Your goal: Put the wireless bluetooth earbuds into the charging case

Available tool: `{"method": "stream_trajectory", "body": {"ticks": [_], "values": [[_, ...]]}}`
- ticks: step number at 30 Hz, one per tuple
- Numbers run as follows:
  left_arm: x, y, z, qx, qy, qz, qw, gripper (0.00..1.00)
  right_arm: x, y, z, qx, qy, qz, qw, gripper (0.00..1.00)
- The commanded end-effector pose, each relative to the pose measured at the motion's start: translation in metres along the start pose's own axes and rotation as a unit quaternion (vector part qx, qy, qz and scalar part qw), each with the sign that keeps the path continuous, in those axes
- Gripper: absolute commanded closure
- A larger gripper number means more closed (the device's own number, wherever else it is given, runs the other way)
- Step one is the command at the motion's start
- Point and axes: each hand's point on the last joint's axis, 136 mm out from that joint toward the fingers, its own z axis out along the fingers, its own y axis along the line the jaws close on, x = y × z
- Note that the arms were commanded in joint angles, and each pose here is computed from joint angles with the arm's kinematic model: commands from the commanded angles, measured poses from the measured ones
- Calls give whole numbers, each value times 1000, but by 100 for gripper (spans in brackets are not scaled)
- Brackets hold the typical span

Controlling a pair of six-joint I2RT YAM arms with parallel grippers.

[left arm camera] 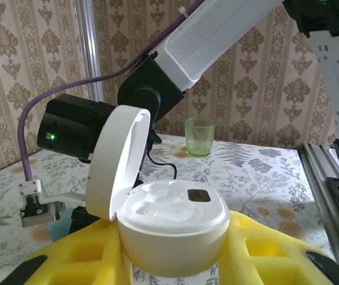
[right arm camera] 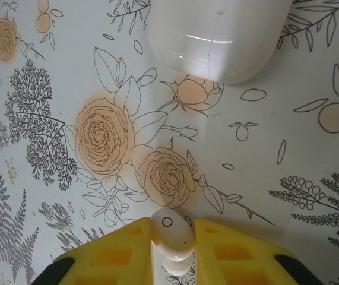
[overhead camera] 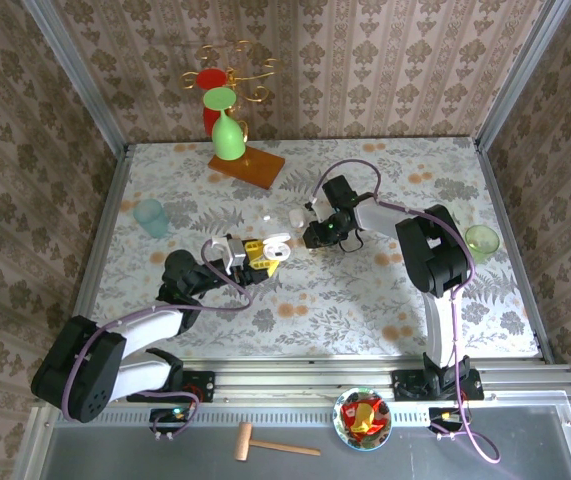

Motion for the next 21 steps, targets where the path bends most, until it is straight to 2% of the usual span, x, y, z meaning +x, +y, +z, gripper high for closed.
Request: {"method": "stream_trajectory", "body": {"ticks": [1, 9, 14, 17, 21], "values": [[-5, -3, -1, 9, -11, 3, 1000, 75, 5, 0, -4, 2, 5, 13, 1000, 83], [-2, -1, 0, 5, -8, 6, 1000, 75, -2, 7, -24, 8, -39, 10, 999, 87], [1, 3, 0, -3, -6, 9, 1000, 75, 0, 0, -36, 39, -70, 19, 997, 89], [5, 7, 2, -8, -2, 6, 1000, 74, 2, -15, -47, 89, -102, 50, 990, 87], [7, 11, 3, -16, -1, 6, 1000, 75, 13, -38, -61, 171, -144, 118, 967, 86]]}}
